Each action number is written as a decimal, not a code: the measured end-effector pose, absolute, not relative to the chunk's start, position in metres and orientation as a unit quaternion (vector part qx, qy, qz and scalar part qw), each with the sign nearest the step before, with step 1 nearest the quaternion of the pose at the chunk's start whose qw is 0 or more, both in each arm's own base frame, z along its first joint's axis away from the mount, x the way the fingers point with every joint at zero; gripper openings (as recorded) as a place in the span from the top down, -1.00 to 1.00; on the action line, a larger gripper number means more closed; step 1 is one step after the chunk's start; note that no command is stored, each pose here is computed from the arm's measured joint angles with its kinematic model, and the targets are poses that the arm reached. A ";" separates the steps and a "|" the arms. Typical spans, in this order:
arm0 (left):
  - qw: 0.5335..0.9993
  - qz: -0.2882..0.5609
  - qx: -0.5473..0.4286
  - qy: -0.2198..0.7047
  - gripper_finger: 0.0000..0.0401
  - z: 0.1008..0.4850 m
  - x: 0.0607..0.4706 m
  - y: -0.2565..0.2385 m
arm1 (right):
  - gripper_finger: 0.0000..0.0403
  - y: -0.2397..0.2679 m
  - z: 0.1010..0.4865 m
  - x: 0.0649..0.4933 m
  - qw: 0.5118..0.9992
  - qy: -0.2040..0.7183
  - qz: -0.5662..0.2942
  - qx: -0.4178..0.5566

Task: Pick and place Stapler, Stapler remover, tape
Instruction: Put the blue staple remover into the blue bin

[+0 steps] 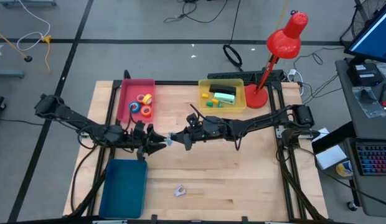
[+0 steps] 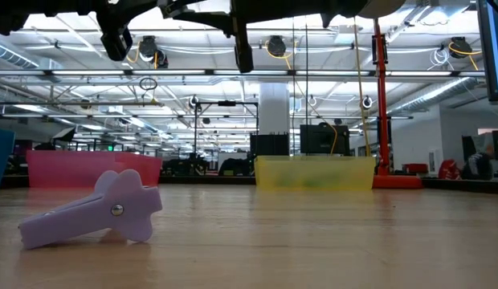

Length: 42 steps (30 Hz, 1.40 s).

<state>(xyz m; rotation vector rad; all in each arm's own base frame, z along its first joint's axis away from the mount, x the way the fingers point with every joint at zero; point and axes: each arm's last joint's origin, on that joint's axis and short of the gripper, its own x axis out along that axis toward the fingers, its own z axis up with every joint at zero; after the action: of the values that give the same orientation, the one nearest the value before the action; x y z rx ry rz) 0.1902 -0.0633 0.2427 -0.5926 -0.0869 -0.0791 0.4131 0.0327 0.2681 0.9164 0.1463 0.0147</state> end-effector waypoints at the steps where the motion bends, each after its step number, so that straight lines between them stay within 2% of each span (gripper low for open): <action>1: 0.954 -0.038 -0.293 -0.043 0.12 0.243 0.190 -0.063 | 0.86 0.033 0.268 0.413 0.894 0.070 0.007 0.442; 10: 0.954 -0.032 -0.295 -0.046 0.12 0.243 0.191 -0.060 | 0.86 0.034 0.242 0.429 0.880 0.060 0.017 0.470; 29: 0.949 -0.063 -0.308 -0.016 0.14 0.239 0.191 -0.062 | 0.86 0.032 0.245 0.429 0.879 0.043 0.034 0.474; 33: 0.950 -0.065 -0.304 -0.022 0.32 0.240 0.191 -0.062 | 0.86 0.032 0.246 0.429 0.876 0.042 0.036 0.479; 39: 0.953 -0.075 -0.294 -0.020 0.79 0.240 0.191 -0.062 | 0.85 0.033 0.246 0.429 0.874 0.045 0.044 0.482; 42: 0.952 -0.081 -0.294 -0.018 0.83 0.240 0.191 -0.063 | 0.76 0.033 0.246 0.429 0.873 0.048 0.043 0.483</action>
<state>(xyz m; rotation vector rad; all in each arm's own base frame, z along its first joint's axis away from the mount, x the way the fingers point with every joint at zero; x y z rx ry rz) 0.1914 -0.0628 0.2403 -0.5975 -0.0360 -0.1646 0.4294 0.0328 0.2458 1.0080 0.0999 0.0905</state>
